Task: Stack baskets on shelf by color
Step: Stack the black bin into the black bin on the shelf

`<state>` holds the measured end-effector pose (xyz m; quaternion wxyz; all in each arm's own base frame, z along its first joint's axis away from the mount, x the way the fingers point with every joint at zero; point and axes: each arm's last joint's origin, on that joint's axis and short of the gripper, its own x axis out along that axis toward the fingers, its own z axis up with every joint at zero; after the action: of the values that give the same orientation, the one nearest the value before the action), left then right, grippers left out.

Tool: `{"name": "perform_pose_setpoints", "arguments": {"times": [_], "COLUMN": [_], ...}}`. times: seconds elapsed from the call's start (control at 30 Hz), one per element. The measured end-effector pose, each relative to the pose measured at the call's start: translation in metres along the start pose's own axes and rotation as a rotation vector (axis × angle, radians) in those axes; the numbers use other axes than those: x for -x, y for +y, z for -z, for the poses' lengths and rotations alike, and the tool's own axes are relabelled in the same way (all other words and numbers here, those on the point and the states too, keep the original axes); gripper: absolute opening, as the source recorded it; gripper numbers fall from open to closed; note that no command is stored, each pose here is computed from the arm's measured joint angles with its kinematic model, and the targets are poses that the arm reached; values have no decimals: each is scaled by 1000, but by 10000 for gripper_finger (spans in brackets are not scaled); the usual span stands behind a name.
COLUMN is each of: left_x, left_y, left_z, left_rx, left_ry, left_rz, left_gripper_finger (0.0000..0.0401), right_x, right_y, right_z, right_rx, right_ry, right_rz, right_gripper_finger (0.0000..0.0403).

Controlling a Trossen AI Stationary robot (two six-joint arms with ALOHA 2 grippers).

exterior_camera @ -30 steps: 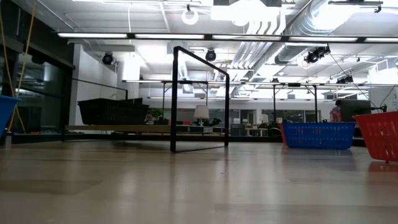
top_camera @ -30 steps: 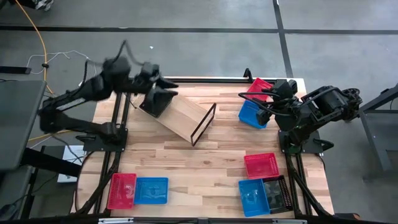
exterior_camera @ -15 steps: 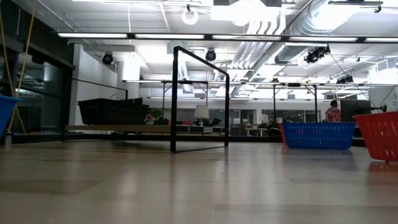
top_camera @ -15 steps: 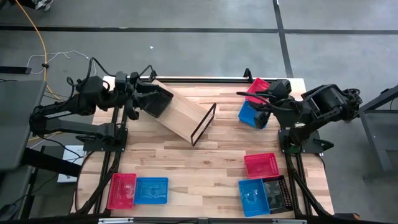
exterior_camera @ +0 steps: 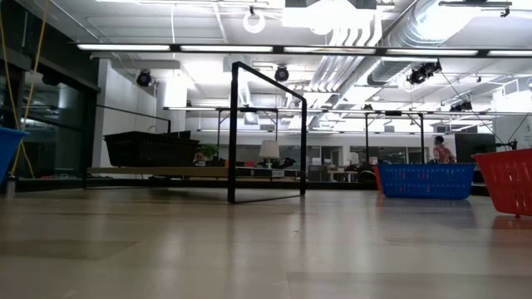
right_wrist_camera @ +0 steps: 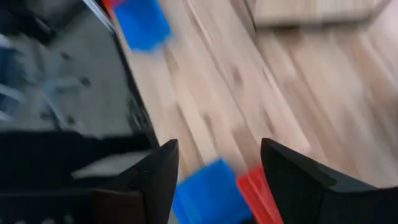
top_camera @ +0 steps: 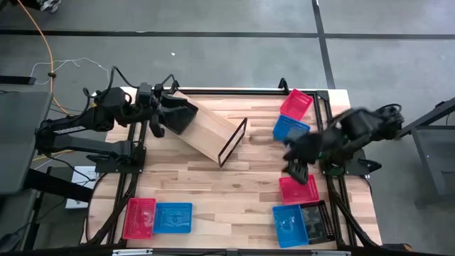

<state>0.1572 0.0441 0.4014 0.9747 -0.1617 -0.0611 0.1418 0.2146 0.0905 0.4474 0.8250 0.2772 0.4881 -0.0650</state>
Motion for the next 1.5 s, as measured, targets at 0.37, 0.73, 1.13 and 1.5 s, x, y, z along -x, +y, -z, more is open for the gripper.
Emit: {"name": "perform_pose_setpoints", "arguments": {"times": [0.37,0.73,1.13,1.5], "left_x": [-7,-7,-6,-7], "left_y": [0,-1,0,1], "left_z": [5,5,5,4], "left_rx": [-27,-69,-71,-72], "left_ry": [49,53,48,27], "left_rz": [36,65,51,-13], "left_gripper_finger": [161,161,161,161], "right_x": [-46,-111,-181,-204], "right_y": [42,7,-52,-64], "right_z": [48,114,160,172], "right_rx": [-106,-321,-685,-755], "right_ry": [197,487,600,624], "right_rz": [161,336,510,450], "right_gripper_finger": [215,215,215,215]}}
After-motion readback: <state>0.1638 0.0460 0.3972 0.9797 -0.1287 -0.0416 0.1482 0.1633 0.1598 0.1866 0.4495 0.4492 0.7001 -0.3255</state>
